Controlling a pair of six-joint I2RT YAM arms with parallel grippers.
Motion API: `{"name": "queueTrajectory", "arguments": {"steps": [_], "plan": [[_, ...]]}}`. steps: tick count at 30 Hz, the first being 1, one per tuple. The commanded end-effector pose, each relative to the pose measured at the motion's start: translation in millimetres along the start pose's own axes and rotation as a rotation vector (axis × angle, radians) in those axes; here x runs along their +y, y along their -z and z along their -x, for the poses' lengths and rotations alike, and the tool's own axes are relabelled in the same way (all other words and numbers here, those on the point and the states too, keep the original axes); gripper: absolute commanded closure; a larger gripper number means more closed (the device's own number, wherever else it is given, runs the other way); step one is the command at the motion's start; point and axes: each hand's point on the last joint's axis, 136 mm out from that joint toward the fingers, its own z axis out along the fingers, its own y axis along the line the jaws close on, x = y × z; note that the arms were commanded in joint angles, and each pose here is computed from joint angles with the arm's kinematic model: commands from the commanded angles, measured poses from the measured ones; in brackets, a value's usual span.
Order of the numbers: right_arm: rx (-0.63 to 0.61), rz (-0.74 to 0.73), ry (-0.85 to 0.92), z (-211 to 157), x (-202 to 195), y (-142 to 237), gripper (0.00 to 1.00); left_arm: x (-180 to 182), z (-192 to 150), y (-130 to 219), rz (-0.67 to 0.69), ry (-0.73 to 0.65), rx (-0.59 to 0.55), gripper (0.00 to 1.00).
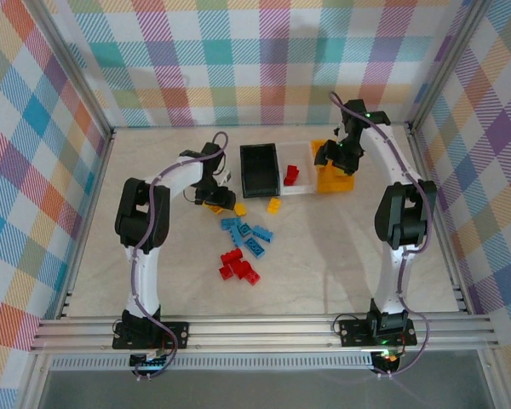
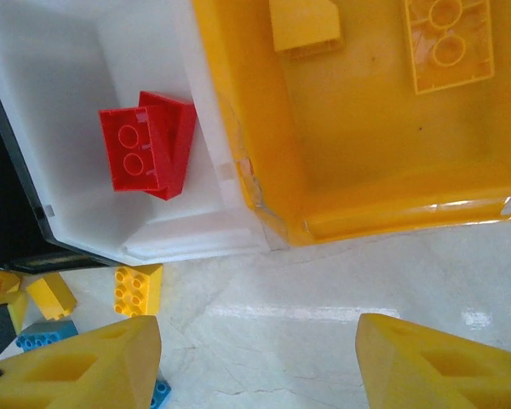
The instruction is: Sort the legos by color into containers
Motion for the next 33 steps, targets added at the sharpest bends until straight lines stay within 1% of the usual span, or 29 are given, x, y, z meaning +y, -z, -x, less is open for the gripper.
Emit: {"name": "queueTrajectory", "arguments": {"steps": [1,7,10,11,14,16,21,26,29,30,33], "plan": [[-0.003,0.030,0.008,-10.0,10.1,17.4,0.38,4.9,2.2,-6.2,0.003,0.000,0.005,0.33],[0.005,0.030,0.019,-18.7,16.2,16.7,0.38,4.5,-0.6,-5.5,-0.005,0.002,0.002,0.46],[0.000,0.035,0.019,-20.8,18.5,18.8,0.38,2.9,-3.5,-3.4,-0.012,0.003,-0.001,0.58],[0.002,0.036,0.018,-21.8,18.4,19.1,0.38,2.4,-4.6,-2.8,-0.015,0.006,-0.001,0.60],[0.002,0.047,0.014,-23.7,19.9,20.2,0.37,0.6,-9.5,0.6,-0.024,0.010,0.000,0.70],[0.005,0.067,0.012,-25.3,23.1,20.8,0.37,-0.8,-12.6,4.4,-0.029,0.015,-0.003,0.75],[0.015,0.188,0.011,-31.4,42.2,24.8,0.37,-5.2,-18.8,23.1,-0.046,0.040,-0.030,0.80],[0.017,0.244,-0.005,-40.8,48.1,32.9,0.36,-19.5,-13.4,60.3,-0.107,0.065,-0.096,0.81],[0.000,0.268,-0.048,-45.3,45.2,40.7,0.36,-44.7,0.0,92.1,-0.213,0.095,-0.154,0.81],[-0.021,0.285,-0.073,-46.1,44.7,48.5,0.36,-55.6,6.4,102.4,-0.246,0.100,-0.173,0.81],[-0.094,0.387,-0.133,-51.4,48.5,65.2,0.36,-95.0,26.9,119.9,-0.337,0.087,-0.203,0.81]]}}
